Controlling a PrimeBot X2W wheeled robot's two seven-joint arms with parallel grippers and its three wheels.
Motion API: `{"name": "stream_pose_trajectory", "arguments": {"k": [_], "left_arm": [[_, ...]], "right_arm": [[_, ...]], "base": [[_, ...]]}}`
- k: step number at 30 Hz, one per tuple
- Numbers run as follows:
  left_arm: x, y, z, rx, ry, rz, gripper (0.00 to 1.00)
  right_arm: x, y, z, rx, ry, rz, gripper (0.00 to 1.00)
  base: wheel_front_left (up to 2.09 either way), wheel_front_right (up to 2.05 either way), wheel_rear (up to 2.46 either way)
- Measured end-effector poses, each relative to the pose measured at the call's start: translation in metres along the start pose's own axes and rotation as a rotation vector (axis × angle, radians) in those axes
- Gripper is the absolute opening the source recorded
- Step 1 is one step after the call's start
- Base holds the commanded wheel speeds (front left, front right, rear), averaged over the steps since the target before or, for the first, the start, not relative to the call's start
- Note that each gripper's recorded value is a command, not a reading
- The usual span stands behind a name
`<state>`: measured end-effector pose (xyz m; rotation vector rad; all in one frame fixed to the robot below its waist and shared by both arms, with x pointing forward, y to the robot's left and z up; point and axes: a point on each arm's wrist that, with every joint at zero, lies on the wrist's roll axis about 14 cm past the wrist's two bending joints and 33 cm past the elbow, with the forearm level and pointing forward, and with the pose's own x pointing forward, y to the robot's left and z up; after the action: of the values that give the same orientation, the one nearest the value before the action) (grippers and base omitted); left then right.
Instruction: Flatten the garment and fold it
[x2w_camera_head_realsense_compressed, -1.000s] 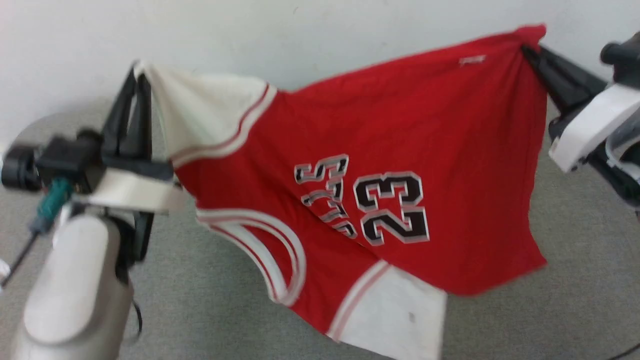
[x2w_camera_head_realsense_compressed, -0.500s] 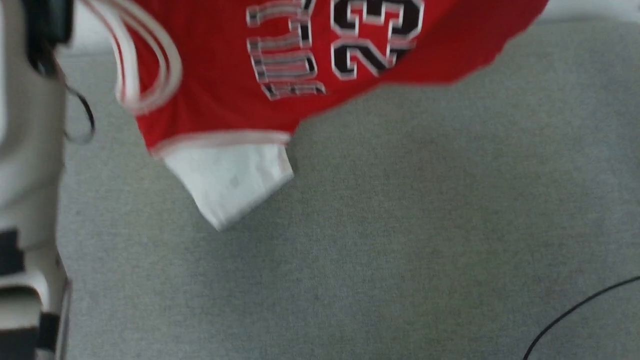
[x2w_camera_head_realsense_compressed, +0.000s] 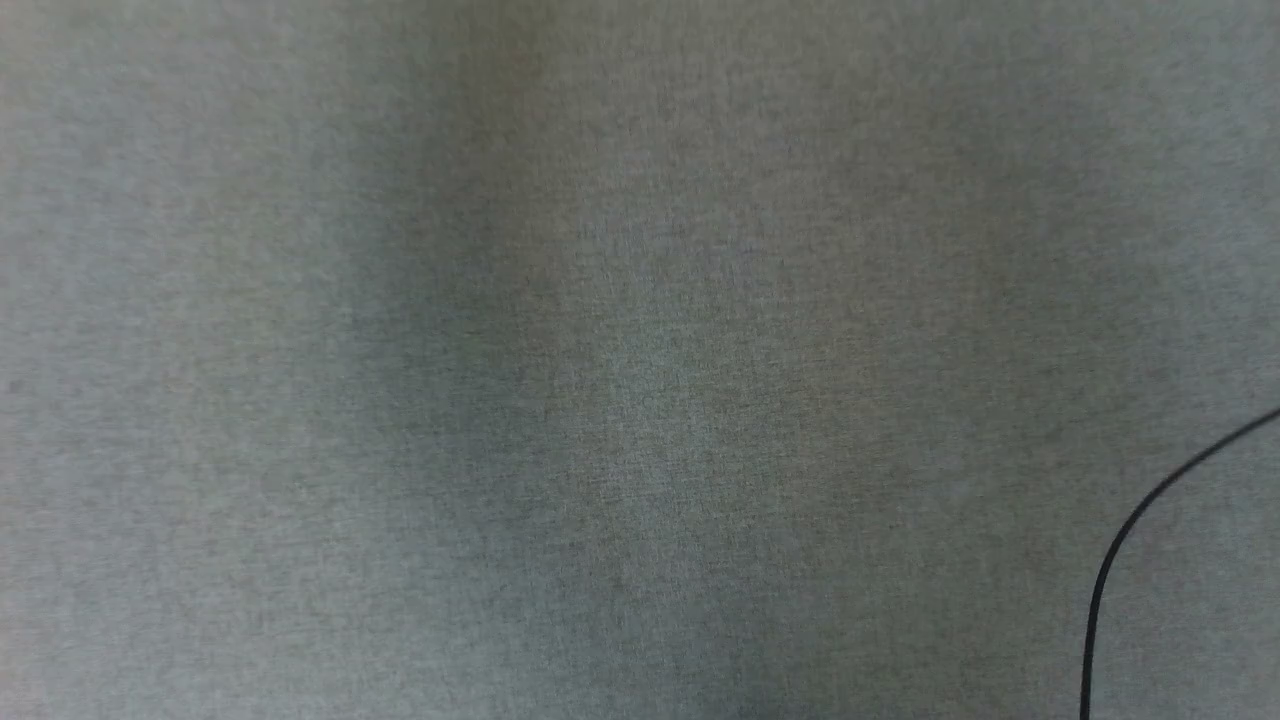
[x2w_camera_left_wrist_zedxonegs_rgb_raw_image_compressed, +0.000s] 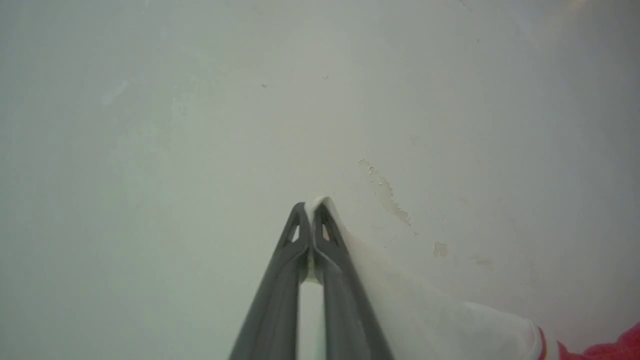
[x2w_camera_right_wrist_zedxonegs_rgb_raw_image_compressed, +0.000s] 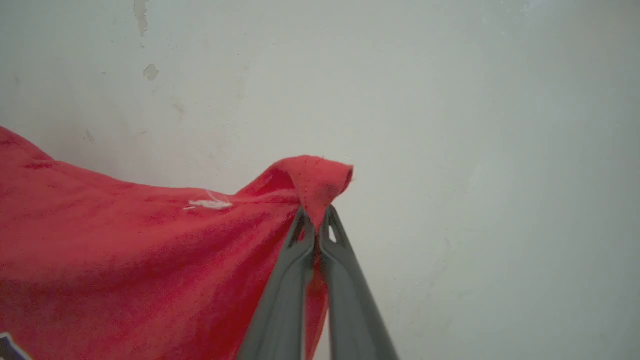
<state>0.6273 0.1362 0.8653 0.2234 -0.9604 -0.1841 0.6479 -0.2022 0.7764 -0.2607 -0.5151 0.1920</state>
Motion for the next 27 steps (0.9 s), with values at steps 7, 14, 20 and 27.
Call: {"name": "stream_pose_trajectory", "arguments": {"k": [7,14,20,27], "left_arm": [[-0.010,0.007,-0.051,0.002,0.084,0.018,0.00],[-0.042,0.007,-0.079,-0.035,0.181,0.028,0.00],[-0.115,-0.009,-0.104,-0.110,0.335,0.022,0.00],[-0.233,-0.017,-0.105,-0.176,0.555,0.058,0.00]], "right_arm": [[0.010,0.005,-0.041,-0.007,0.062,0.006,0.00],[-0.010,0.034,-0.086,0.003,0.164,0.075,0.00],[-0.069,0.077,-0.136,0.045,0.318,0.178,0.00],[-0.149,0.112,-0.157,0.111,0.455,0.265,0.00]], "base": [[0.00,0.00,0.00],[0.00,0.00,0.00],[0.00,0.00,0.00],[0.00,0.00,0.00]]}}
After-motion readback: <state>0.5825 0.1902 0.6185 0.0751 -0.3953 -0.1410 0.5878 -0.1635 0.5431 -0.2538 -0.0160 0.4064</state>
